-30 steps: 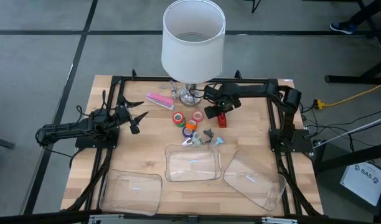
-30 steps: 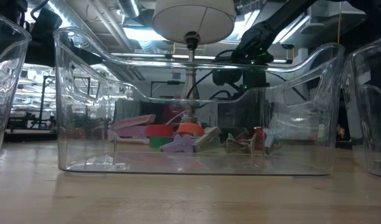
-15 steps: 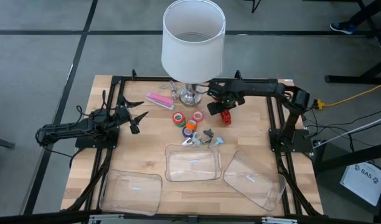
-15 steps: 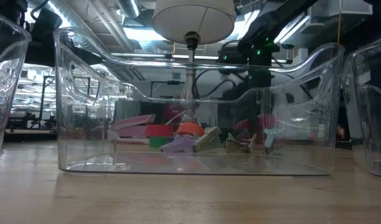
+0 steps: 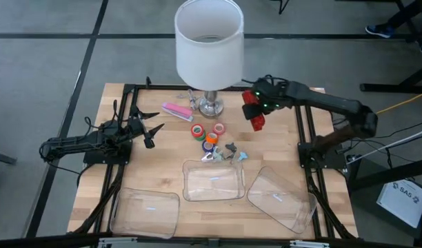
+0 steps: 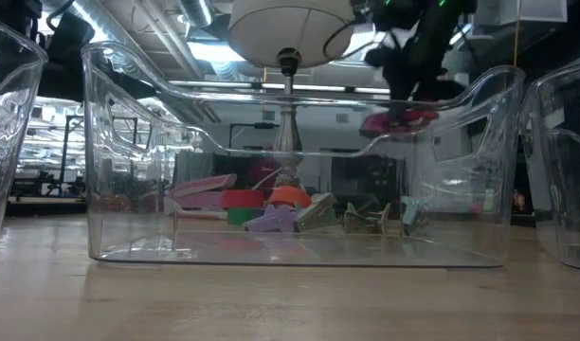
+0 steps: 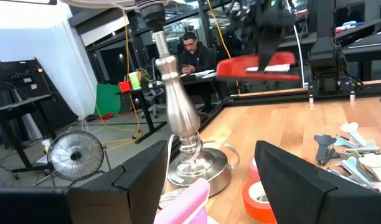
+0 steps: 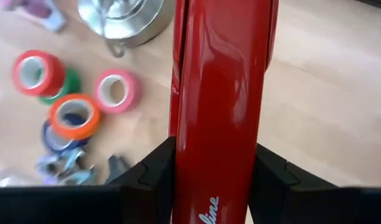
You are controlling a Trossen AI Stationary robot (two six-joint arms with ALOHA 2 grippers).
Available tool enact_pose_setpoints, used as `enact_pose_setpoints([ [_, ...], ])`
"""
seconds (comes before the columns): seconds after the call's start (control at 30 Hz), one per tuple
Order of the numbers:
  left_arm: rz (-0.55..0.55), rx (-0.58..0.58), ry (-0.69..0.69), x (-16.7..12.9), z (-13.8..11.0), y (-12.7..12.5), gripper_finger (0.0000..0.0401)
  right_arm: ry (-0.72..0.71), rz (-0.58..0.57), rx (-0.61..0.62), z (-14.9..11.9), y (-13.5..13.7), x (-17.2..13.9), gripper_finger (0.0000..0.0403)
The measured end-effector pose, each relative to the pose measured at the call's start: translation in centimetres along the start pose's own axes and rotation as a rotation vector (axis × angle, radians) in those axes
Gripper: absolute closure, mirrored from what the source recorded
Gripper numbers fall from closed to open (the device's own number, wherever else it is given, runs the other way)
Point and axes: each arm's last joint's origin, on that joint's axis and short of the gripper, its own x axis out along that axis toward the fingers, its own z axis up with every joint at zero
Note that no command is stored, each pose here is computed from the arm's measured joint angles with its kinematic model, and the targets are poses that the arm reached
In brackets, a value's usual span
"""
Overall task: Pick and place Stapler, Stapler remover, tape
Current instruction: Put the red stapler into the bottom right transparent bin
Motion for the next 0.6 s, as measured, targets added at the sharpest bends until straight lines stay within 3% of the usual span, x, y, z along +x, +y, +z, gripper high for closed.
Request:
enact_pose_setpoints([
  [0.2, 0.000, 0.000, 0.000, 0.0, 0.0, 0.0, 0.0162, 0.069, 0.097, -0.013, -2.5, 0.6, -2.6, 0.0259],
  [0.47, 0.000, 0.000, 0.000, 0.0, 0.0, 0.0, 0.0162, 0.216, 0.067, -0.014, -5.6, 0.7, -4.1, 0.0259],
  [0.6, 0.000, 0.000, 0.000, 0.0, 0.0, 0.0, 0.0162, 0.303, 0.130, -0.046, -6.9, 1.1, -4.8, 0.0259],
])
